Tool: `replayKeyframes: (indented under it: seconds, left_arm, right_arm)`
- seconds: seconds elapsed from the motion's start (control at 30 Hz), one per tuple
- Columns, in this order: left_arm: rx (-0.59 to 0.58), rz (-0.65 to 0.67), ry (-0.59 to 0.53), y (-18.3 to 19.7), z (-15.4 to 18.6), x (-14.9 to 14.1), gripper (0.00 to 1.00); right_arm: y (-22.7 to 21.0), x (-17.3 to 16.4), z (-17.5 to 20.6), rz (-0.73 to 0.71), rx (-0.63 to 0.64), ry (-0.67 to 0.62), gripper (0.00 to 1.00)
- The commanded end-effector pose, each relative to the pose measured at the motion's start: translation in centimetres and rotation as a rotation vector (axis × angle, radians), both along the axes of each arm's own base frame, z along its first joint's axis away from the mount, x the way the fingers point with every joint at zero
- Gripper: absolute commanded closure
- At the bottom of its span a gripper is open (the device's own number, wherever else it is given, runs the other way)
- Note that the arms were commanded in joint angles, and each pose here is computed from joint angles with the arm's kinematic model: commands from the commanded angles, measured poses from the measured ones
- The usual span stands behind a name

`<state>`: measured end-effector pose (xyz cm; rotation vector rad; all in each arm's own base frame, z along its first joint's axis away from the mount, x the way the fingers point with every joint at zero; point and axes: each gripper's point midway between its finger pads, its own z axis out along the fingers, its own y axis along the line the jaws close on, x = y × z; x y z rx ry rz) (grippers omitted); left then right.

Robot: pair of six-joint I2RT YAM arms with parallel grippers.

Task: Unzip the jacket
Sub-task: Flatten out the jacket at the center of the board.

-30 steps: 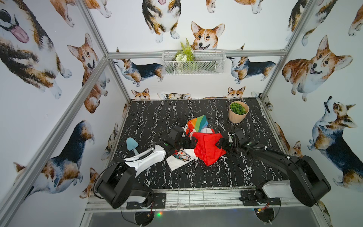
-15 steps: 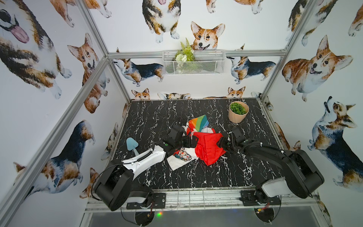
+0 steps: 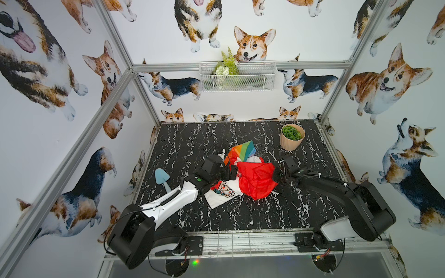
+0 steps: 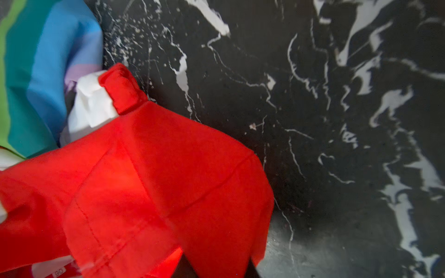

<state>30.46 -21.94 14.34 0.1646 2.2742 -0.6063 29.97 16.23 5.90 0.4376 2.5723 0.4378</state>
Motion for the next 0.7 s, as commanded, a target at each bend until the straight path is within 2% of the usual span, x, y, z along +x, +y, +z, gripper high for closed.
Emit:
replayKeyframes:
  seconds: [0.0, 0.23, 0.33, 0.4, 0.6, 0.67]
  left_arm:
    - [-0.009, 0.055, 0.004, 1.5, 0.1, 0.3, 0.00]
    - [-0.051, 0.117, 0.027, 4.0, 0.2, 0.8, 0.00]
    - [-0.060, 0.142, 0.037, 4.8, -0.1, 0.9, 0.00]
    - [-0.088, 0.164, 0.039, 5.4, -0.1, 0.9, 0.00]
    - [-0.096, 0.219, 0.010, 7.0, 0.8, 0.7, 0.00]
    - [-0.099, 0.246, -0.007, 7.7, 1.3, 0.5, 0.00]
  right_arm:
    - [-1.2, 0.5, 2.6, 0.029, -0.083, -0.090, 0.94]
    - [-1.0, 0.9, 10.6, 0.136, -0.084, -0.290, 1.00]
    - [-0.1, 1.1, 13.2, 0.183, -0.051, -0.346, 1.00]
    - [0.5, 1.2, 16.8, 0.212, -0.014, -0.412, 1.00]
    - [2.8, 2.3, 21.6, 0.283, 0.050, -0.489, 1.00]
    - [4.1, 2.7, 24.3, 0.327, 0.097, -0.536, 1.00]
